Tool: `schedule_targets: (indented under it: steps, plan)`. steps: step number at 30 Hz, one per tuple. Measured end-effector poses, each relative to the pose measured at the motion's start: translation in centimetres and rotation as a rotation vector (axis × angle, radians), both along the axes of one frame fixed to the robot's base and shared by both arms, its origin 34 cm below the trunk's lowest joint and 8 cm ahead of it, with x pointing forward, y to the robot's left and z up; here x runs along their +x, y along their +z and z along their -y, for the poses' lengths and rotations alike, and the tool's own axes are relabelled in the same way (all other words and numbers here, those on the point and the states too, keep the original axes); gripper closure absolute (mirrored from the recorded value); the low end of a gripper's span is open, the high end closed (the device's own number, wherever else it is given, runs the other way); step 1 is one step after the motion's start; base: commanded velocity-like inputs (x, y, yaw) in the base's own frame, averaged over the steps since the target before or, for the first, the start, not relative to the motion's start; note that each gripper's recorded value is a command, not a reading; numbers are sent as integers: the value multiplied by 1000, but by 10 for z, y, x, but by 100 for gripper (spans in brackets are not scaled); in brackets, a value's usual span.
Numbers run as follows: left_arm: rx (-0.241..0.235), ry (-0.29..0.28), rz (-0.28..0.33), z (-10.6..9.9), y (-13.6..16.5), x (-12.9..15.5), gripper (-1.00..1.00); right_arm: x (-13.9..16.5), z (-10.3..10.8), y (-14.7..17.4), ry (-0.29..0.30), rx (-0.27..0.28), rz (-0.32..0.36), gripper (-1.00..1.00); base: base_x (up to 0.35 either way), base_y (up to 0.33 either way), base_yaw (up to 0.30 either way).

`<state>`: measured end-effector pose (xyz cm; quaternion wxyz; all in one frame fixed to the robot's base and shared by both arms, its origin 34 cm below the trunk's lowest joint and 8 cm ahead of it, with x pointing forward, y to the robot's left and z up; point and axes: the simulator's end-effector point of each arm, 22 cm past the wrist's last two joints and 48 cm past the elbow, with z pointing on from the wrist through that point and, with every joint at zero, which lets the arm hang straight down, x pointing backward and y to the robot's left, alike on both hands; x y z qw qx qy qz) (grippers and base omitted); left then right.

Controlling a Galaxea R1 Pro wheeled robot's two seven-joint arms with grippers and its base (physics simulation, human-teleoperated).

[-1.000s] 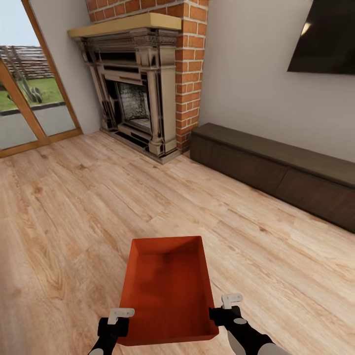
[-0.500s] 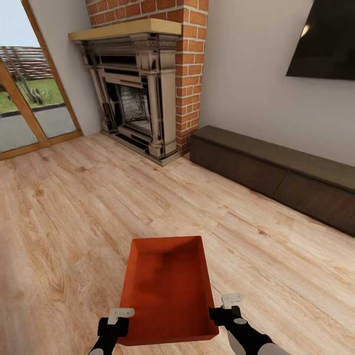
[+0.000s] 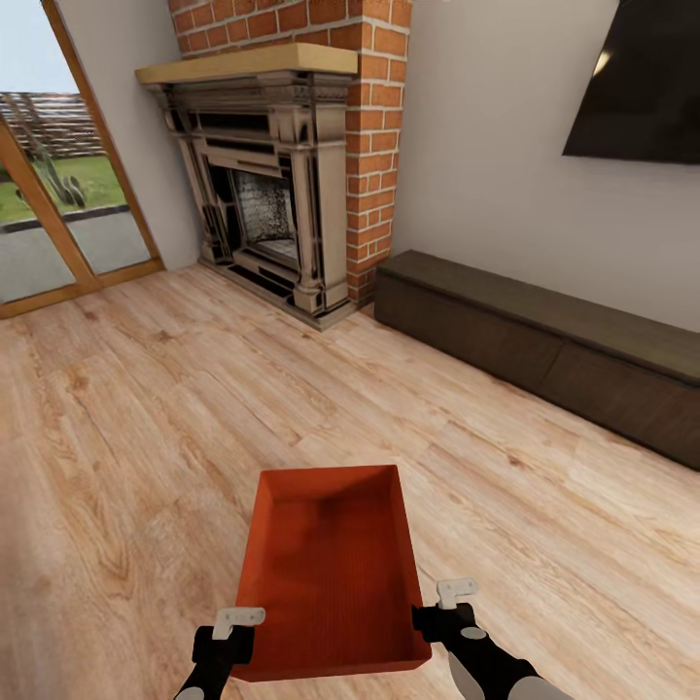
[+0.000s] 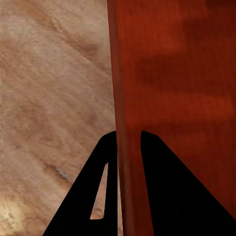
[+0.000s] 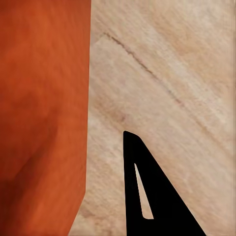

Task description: Move the two storage containers from the living room to the garage. In the garage, place one container on the floor and stack the other container on top of it (either order is fine).

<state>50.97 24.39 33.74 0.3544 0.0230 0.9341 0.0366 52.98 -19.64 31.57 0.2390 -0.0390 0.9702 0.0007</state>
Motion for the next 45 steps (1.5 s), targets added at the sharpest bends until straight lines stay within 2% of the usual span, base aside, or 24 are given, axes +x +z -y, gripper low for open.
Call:
schedule_targets:
  steps: [22,45]
  plan:
    - [0,0,-1,0,45,7,100,7,0,45,-1,0,-1,100,0,0,0]
    - [0,-1,26,0,55,16,100,16,0,56,1,1,25,100,0,0,0]
